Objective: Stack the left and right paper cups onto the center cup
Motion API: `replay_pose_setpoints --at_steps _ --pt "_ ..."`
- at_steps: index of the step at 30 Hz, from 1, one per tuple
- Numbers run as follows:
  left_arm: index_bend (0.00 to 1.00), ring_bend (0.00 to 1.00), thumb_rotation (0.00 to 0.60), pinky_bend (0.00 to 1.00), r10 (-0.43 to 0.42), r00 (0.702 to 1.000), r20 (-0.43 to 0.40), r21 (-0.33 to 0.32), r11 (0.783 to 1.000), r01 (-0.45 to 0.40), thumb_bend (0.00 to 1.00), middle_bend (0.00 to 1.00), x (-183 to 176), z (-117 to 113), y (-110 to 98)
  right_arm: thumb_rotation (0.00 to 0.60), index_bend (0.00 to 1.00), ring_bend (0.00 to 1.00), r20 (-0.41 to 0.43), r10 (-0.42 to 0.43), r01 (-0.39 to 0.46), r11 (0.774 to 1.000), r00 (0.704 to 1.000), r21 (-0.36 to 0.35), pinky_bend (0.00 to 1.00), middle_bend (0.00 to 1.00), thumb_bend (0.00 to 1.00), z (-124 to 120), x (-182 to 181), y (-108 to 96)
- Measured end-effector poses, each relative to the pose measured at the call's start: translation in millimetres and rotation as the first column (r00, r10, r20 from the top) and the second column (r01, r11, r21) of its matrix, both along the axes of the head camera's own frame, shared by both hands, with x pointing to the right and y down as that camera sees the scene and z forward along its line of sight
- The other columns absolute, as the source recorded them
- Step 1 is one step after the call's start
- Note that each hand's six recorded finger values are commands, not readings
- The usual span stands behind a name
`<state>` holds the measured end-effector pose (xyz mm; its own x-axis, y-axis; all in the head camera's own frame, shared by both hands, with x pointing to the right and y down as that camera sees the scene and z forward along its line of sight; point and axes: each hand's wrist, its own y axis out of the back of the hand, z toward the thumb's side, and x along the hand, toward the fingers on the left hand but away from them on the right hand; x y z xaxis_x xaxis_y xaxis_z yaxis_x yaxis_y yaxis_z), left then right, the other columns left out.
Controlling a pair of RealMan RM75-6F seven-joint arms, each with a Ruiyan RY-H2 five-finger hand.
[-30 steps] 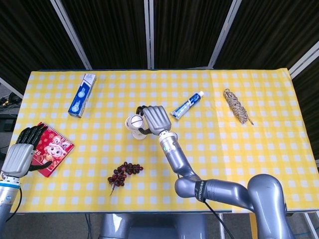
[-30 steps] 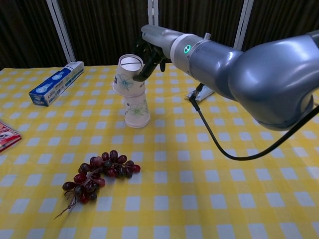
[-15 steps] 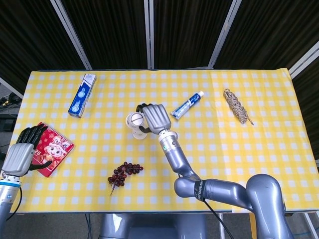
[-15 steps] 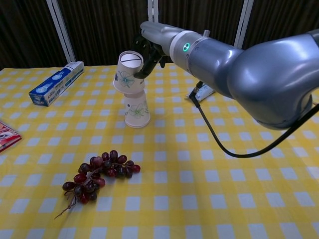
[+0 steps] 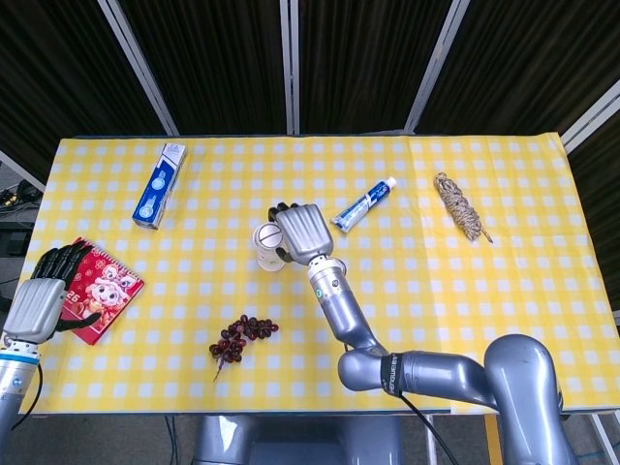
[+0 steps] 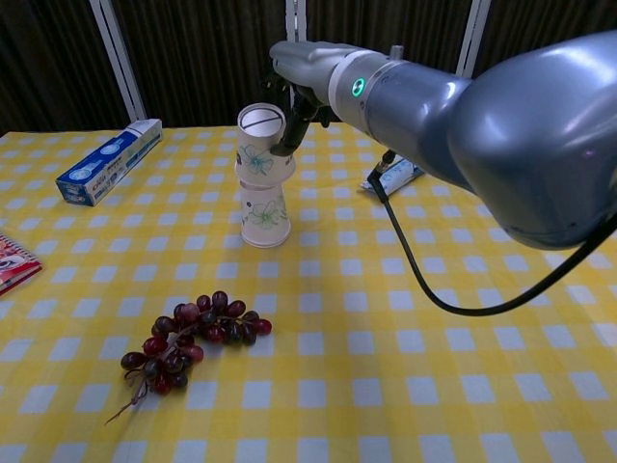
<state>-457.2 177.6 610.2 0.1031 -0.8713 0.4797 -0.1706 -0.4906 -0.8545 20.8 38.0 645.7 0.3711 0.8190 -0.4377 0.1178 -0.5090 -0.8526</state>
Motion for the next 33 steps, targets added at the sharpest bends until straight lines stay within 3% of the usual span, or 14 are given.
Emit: replay_pose_setpoints --at_steps 7,21,33 --pt "0.03 0.00 0.600 0.00 -0.002 1.000 0.001 -0.002 1.000 0.002 0.11 0.00 -1.1 0.3 -0.3 0.600 0.42 0.42 -0.030 0.004 -0.005 1.000 1.000 -0.015 0.54 0.34 0.17 2.8 1.2 1.8" --pt "0.03 0.00 0.600 0.00 -0.004 1.000 -0.002 -0.009 1.000 0.004 0.11 0.00 -1.8 1.6 -0.7 0.600 0.41 0.42 0.032 0.028 -0.027 0.999 0.999 -0.029 0.54 0.33 0.17 -3.1 -2.8 1.4" --pt "0.03 0.00 0.600 0.00 -0.006 1.000 -0.006 -0.006 1.000 0.006 0.11 0.00 -2.3 -0.2 -0.8 0.600 0.38 0.38 -0.007 0.019 -0.020 0.999 1.000 -0.045 0.54 0.29 0.16 4.7 -3.6 5.5"
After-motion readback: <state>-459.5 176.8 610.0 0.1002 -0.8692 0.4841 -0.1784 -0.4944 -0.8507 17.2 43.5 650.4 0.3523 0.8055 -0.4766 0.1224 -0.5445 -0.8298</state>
